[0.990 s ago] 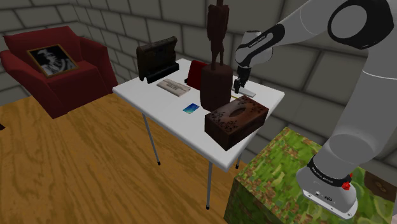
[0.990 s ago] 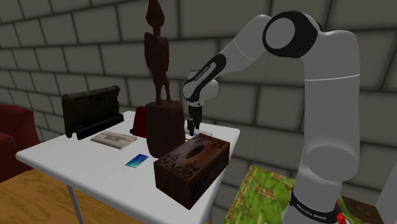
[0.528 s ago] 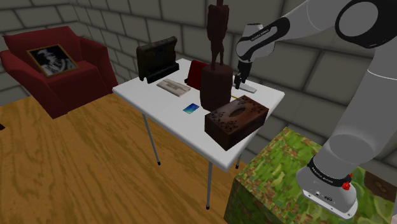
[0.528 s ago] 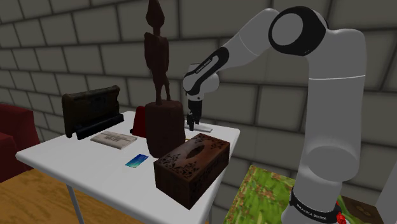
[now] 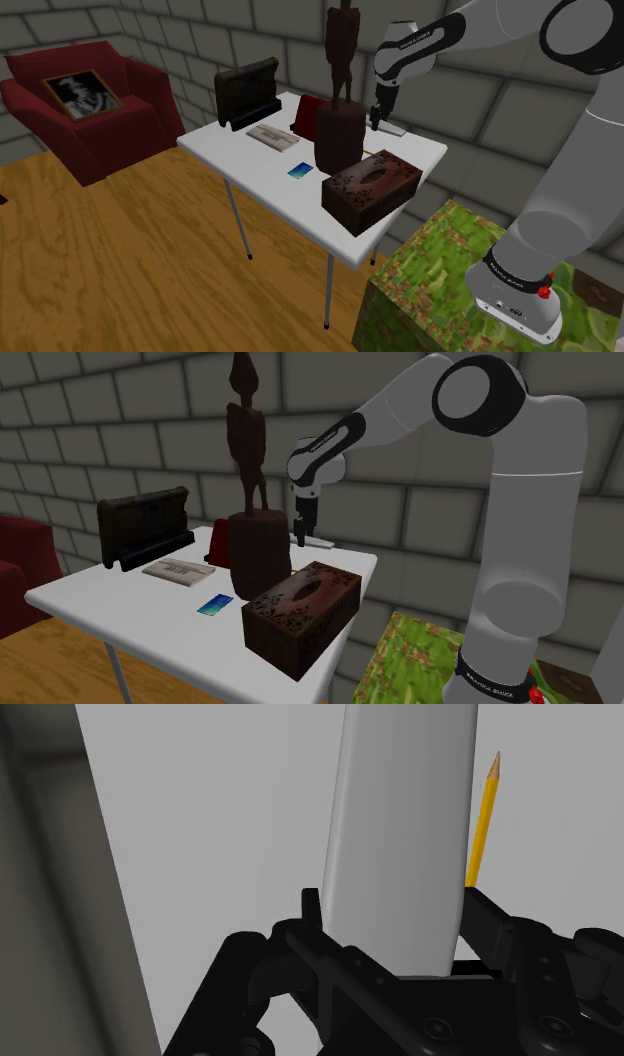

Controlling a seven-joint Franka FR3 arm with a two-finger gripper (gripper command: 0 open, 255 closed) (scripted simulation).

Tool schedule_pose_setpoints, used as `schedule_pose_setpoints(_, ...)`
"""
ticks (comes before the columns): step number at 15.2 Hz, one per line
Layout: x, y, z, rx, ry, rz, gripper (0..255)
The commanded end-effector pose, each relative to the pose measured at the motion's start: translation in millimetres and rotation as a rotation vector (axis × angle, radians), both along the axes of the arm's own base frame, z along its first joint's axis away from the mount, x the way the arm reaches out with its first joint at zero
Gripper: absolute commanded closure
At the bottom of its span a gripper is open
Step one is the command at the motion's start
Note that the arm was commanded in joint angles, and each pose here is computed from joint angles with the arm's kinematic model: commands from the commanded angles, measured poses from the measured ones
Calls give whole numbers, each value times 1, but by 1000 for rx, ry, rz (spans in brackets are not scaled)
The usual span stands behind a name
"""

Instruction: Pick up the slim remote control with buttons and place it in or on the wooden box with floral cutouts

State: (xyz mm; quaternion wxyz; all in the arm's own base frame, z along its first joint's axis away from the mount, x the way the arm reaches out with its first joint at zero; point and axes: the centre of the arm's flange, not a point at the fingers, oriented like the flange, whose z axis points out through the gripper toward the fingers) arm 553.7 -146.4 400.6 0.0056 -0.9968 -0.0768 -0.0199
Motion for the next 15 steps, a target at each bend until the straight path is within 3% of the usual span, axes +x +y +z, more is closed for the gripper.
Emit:
schedule_pose_setpoints(1, 0, 0, 11, 0, 0, 0, 255)
schedule_pose_setpoints(15, 0, 0, 85, 0, 0, 0, 255)
